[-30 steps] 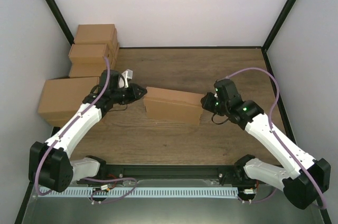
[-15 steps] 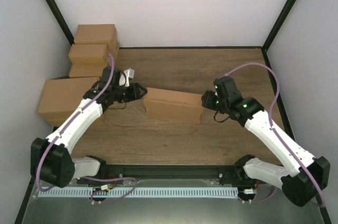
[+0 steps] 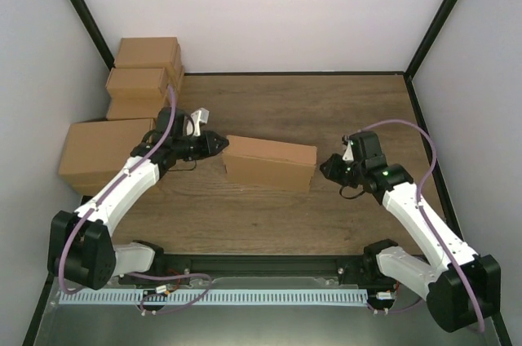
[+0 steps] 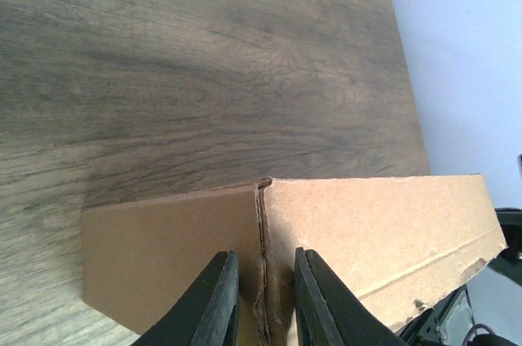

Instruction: Fold the paper box

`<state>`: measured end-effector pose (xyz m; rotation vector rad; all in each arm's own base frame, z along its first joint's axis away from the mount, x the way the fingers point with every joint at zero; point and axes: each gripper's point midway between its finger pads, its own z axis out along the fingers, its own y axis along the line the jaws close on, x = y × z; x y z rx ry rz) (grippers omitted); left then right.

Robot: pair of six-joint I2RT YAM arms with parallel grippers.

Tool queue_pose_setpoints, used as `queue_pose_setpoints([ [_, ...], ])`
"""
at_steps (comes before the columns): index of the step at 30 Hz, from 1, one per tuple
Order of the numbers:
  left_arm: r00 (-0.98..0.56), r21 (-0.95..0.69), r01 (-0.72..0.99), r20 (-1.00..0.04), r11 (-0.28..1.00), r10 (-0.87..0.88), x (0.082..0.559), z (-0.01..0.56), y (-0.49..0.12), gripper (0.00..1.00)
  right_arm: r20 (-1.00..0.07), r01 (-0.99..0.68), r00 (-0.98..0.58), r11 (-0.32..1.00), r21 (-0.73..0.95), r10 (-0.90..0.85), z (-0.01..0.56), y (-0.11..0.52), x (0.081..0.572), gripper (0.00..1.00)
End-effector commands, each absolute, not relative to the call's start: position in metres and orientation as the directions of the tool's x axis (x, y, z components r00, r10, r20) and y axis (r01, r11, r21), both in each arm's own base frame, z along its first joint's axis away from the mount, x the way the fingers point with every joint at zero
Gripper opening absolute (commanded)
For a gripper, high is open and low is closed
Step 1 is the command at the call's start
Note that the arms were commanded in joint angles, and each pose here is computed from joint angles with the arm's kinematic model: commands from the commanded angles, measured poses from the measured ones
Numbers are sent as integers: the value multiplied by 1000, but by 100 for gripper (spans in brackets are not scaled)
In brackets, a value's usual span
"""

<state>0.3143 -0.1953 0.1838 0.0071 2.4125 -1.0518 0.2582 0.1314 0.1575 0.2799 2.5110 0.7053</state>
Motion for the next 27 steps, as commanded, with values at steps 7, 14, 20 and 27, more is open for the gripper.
queue_pose_setpoints([
  [7,-915,-642,82,-352,762,-198,291,134,-179,38,-513,-39,-795,817,575,324,186,127,262,38],
  [14,-865,-626,140,-455,768,-213,297,196,-174,64,-596,-147,-755,815,560,273,225,131,264,44],
  [20,-878,-661,171,-439,731,-191,290,205,-182,54,-583,-222,-779,769,600,230,228,148,263,50],
  [27,-912,-712,134,-361,690,-196,287,171,-185,38,-518,-214,-821,713,668,239,207,148,260,42],
])
